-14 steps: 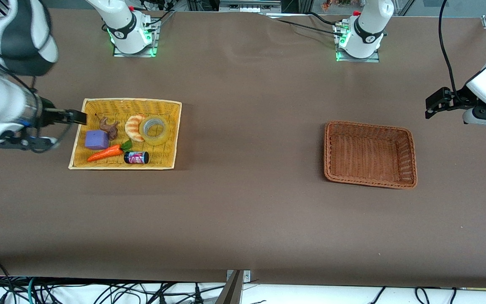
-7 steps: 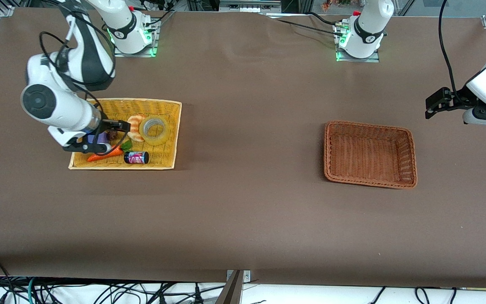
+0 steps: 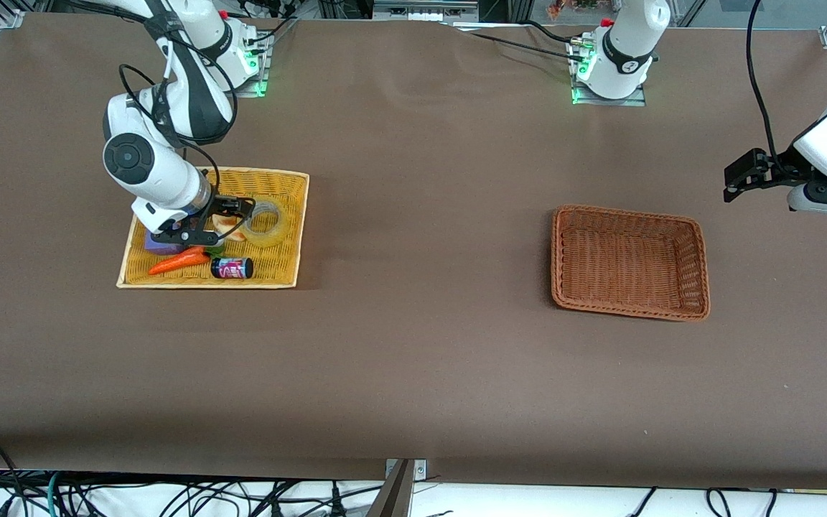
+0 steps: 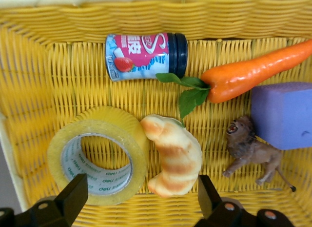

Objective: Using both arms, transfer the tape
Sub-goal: 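Lower the right gripper and close it on the tape roll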

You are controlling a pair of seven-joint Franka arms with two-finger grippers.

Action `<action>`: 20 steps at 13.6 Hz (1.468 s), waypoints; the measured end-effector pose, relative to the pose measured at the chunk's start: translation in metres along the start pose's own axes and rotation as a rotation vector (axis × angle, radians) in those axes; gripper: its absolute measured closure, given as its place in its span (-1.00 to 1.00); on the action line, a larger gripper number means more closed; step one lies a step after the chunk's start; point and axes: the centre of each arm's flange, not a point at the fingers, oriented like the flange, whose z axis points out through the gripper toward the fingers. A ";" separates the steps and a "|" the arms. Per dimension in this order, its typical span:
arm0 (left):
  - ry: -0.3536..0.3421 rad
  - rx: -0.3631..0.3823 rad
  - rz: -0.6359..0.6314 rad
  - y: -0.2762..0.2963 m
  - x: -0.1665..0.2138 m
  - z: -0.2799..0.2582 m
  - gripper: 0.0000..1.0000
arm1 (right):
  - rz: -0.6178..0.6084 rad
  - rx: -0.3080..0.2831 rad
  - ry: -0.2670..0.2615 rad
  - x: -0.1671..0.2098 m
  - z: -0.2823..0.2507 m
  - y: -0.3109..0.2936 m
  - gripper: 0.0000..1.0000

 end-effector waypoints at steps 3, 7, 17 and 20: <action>0.000 0.000 0.000 0.000 0.000 0.000 -1.00 | -0.003 0.011 0.029 -0.009 0.020 0.001 -1.00; 0.000 0.000 0.000 0.000 0.000 0.000 -1.00 | -0.005 0.028 0.061 -0.009 0.036 -0.001 -1.00; 0.000 0.000 0.000 0.000 0.000 0.000 -1.00 | -0.009 0.047 0.077 -0.005 0.057 -0.010 -1.00; -0.001 0.000 0.000 0.000 0.000 0.000 -1.00 | -0.007 0.048 0.072 -0.009 0.058 -0.018 -1.00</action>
